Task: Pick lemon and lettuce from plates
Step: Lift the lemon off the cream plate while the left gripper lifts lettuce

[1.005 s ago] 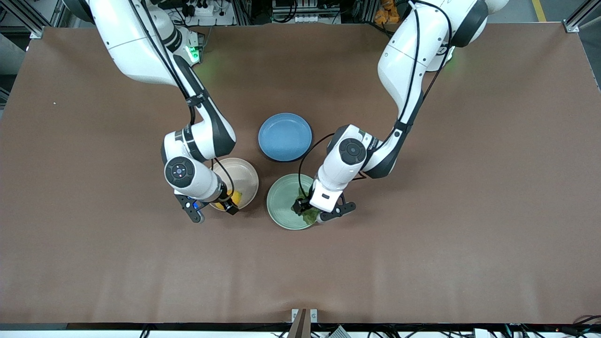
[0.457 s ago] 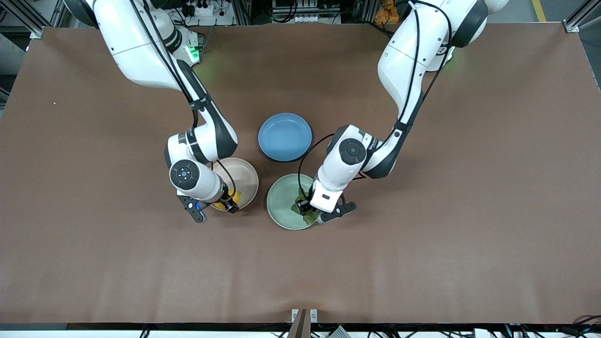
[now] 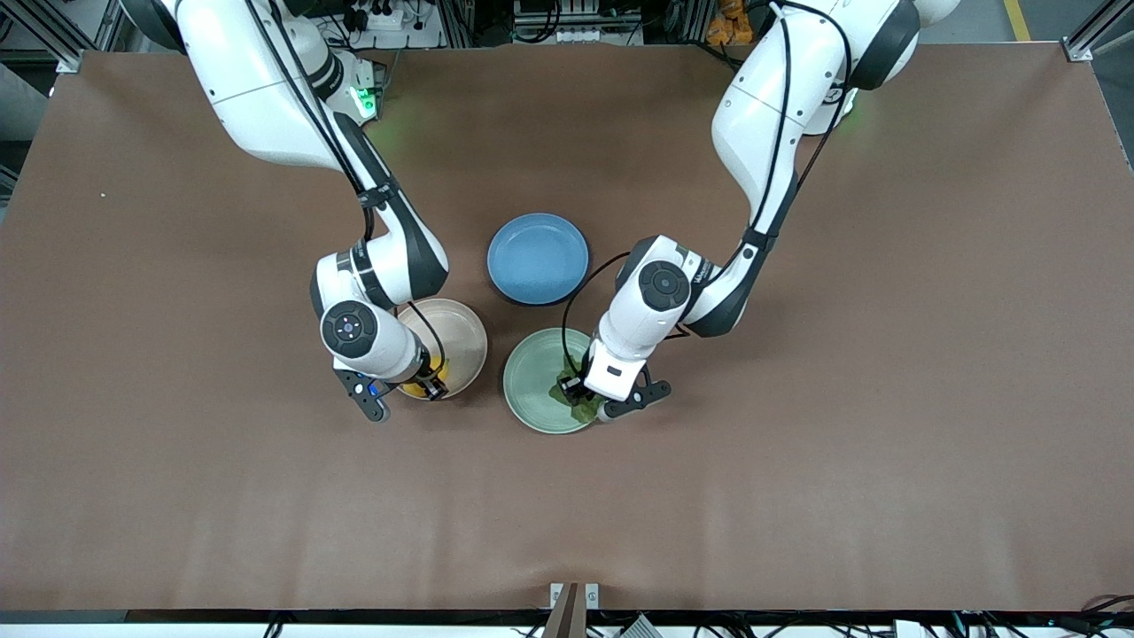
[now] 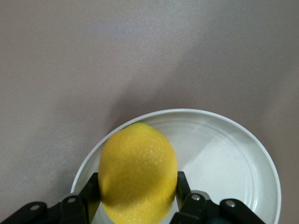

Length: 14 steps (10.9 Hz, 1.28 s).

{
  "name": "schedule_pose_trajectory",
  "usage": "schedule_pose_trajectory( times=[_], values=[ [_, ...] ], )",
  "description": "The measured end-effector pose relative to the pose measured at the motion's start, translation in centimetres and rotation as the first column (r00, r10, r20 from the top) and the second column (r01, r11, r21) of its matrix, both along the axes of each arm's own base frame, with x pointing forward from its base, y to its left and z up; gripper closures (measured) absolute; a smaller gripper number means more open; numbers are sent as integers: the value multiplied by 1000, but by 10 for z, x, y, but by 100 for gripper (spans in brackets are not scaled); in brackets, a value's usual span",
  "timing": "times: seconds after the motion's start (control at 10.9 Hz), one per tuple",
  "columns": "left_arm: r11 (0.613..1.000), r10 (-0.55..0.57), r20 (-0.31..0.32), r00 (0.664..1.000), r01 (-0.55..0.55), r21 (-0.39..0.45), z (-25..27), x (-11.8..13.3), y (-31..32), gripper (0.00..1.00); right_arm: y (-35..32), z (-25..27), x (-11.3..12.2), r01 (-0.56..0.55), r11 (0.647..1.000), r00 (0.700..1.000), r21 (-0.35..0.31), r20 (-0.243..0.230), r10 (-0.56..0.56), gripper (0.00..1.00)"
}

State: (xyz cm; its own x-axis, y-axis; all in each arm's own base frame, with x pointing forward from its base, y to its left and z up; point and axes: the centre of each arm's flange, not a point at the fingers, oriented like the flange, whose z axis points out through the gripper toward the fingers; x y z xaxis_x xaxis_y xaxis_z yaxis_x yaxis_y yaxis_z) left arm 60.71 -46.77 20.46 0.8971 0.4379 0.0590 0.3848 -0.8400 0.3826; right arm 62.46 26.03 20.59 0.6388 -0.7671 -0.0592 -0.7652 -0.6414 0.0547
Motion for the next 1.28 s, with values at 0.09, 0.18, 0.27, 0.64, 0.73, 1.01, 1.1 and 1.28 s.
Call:
schedule_pose_trajectory(
  times=[0.09, 0.18, 0.27, 0.64, 0.73, 1.01, 1.1, 1.28],
  values=[
    [1000, 0, 0, 1000, 0, 0, 0, 0, 0, 69, -2, 1, 1, 0, 1000, 1000, -4, -3, 0, 32],
    [1000, 0, -1, 1000, 0, 0, -1, 0, 0, 76, -4, 3, 2, 4, 1000, 1000, -9, -8, -4, 32],
    [1000, 0, -1, 1000, 0, 1, -1, 0, 0, 88, -7, 8, 5, 8, 1000, 1000, -11, -9, -8, 32],
    [1000, 1, -1, 1000, -1, 1, -2, 0, 0, 98, -18, 42, 13, 19, 999, 1000, -29, -17, -19, 32],
    [1000, 2, 4, 1000, -2, -2, 0, 2, 0, 98, -25, 48, 16, 21, 999, 1000, -39, -17, -22, 32],
    [1000, 4, -26, 1000, -4, 12, 12, 8, 6, 98, -53, 61, 19, -18, 998, 998, -57, -55, 15, 32],
    [1000, 7, -53, 999, -5, 28, 17, 11, 12, 98, -65, 63, 21, -37, 997, 997, -62, -66, 33, 32],
    [999, 16, -85, 996, -12, 46, 25, 17, 24, 98, -88, 64, 25, -83, 993, 993, -80, -85, 76, 32]
  ],
)
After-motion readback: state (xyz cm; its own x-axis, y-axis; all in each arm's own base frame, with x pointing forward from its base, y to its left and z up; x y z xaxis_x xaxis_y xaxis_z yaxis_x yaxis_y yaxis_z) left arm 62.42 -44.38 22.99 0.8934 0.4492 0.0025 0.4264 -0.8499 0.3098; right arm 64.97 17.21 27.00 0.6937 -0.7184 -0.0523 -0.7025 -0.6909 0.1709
